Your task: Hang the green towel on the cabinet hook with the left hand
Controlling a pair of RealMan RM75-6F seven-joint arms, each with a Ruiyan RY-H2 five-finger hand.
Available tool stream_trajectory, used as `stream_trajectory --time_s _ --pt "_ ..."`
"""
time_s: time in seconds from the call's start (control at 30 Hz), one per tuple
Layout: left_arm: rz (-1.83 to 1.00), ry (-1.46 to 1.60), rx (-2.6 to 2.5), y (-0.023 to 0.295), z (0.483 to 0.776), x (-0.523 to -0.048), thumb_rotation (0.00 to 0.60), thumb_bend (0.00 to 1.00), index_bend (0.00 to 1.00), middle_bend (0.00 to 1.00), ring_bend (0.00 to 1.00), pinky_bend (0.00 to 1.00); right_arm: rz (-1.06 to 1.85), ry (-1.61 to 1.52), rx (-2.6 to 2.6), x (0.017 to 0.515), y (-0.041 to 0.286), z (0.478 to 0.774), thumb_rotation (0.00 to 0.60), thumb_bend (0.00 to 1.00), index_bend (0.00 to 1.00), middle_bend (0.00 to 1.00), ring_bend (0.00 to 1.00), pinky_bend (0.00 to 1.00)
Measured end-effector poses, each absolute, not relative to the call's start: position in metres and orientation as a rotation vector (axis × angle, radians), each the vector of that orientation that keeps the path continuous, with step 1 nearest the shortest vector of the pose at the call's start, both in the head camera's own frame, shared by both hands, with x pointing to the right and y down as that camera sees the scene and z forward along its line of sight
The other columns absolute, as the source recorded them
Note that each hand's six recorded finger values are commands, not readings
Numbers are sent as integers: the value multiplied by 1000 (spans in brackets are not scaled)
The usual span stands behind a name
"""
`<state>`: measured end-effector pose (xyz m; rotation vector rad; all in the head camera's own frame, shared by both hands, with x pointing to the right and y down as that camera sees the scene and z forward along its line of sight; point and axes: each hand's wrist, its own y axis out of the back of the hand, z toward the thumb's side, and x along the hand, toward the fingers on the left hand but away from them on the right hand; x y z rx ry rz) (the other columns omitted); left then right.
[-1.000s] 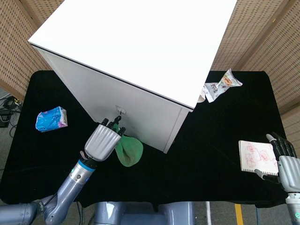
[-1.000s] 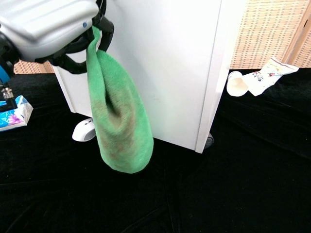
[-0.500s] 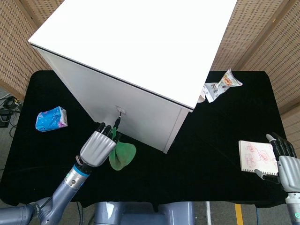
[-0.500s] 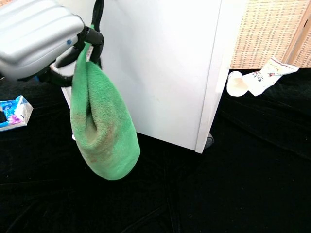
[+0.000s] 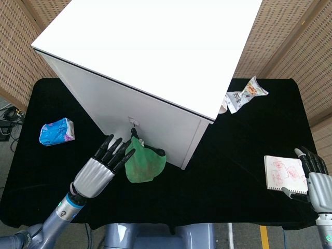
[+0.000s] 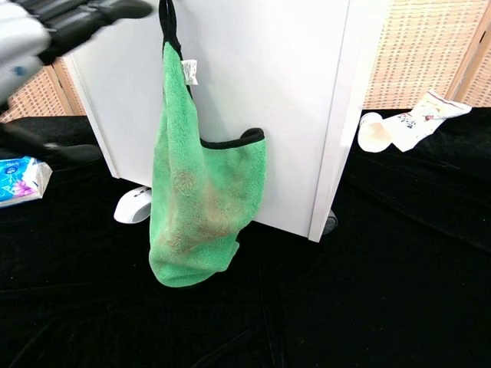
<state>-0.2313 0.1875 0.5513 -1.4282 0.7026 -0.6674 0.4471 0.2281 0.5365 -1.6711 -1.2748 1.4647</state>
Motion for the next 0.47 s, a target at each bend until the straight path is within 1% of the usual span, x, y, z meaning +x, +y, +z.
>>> stream_trajectory --time_s 0.1,0.33,0.47 --pt "-767 755 -1444 197 552 -259 600 55 0 0 0 0 1462 -1283 -1663 449 227 535 600 111 0 0 0 0" --pt "-1167 864 -1483 225 558 -347 600 55 0 0 0 0 1468 -1274 -1660 448 226 537 600 111 0 0 0 0" --pt "-1294 900 -1519 232 557 -378 600 55 0 0 0 0 1467 -1266 -1659 446 227 538 600 111 0 0 0 0"
